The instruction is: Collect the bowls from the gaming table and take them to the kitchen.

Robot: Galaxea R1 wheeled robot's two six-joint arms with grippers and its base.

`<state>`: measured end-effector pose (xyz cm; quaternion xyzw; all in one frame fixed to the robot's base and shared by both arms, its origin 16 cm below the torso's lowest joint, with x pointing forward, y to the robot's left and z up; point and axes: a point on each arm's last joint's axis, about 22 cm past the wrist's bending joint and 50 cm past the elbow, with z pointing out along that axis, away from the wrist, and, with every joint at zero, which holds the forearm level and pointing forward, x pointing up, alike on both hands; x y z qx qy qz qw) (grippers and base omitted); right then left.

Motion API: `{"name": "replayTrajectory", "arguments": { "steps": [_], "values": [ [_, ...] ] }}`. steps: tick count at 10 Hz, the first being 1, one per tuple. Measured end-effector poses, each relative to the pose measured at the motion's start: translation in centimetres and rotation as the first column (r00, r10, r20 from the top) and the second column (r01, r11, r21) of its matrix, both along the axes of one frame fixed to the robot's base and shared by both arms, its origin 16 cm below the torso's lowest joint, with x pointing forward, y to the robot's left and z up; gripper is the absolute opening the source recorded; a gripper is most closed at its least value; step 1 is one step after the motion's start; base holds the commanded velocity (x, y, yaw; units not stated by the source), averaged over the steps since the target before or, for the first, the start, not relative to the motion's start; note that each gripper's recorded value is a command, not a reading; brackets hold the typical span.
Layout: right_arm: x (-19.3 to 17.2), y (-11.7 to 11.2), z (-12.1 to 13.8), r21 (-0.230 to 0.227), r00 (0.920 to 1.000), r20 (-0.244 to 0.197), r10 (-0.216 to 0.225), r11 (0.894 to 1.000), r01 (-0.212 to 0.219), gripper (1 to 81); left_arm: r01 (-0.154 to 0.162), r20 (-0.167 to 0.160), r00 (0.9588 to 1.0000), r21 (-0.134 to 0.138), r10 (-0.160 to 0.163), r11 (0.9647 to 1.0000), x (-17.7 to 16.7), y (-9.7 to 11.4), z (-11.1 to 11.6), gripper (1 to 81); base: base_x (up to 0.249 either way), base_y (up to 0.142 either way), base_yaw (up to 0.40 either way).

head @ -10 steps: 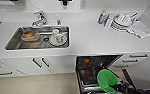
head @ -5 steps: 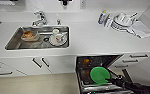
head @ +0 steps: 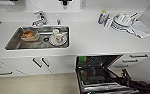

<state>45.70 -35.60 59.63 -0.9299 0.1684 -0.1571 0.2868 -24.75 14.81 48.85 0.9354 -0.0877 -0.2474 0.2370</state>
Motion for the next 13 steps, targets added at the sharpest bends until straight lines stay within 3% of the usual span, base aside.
{"name": "replayTrajectory", "arguments": {
  "steps": [2,3,5,6,9,11,13],
  "values": [
    [-3.1,-3.1,0.1,-0.059,0.9954,-0.093,0.022,0.998,-0.027,81.1,-0.032,-0.001,0.9995,0.018,0.032,0.9993,1.0,-0.4,-0.6,81.1,0.0,0.0,0.0],
    [-5.8,-5.1,-0.2,-0.093,0.988,-0.153,0.02,0.995,-0.034,81.1,-0.048,-0.002,0.9988,0.03,0.048,0.9984,1.4,-0.3,-0.9,81.1,0.0,0.0,0.0],
    [-14.1,-7.0,-1.7,-0.121,0.9526,-0.303,0.024,0.991,-0.063,81.1,-0.089,-0.015,0.9958,0.059,0.09,0.9942,1.7,-0.3,-1.1,81.1,0.0,0.0,0.0],
    [-19.1,-7.3,-2.1,-0.119,0.926,-0.376,0.034,0.989,-0.085,81.1,-0.095,-0.013,0.9953,0.064,0.096,0.9935,2.0,-0.1,-1.3,81.1,0.0,0.0,0.0],
    [-29.5,-8.5,-1.6,-0.122,0.8631,-0.501,0.067,0.982,-0.147,81.1,-0.091,0.024,0.9957,0.073,0.089,0.9932,4.4,1.1,-2.3,81.1,0.0,0.0,0.0],
    [-34.7,-8.0,-1.7,-0.105,0.833,-0.545,0.093,0.978,-0.178,81.1,-0.089,0.065,0.9943,0.077,0.084,0.993,7.4,1.8,-3.5,81.1,0.0,0.0,0.0],
    [-39.7,-8.0,-3.0,-0.111,0.8121,-0.576,0.096,0.975,-0.195,81.1,-0.085,0.102,0.9919,0.086,0.076,0.9927,10.0,2.7,-4.6,81.1,0.0,0.0,0.0]
  ]
}}
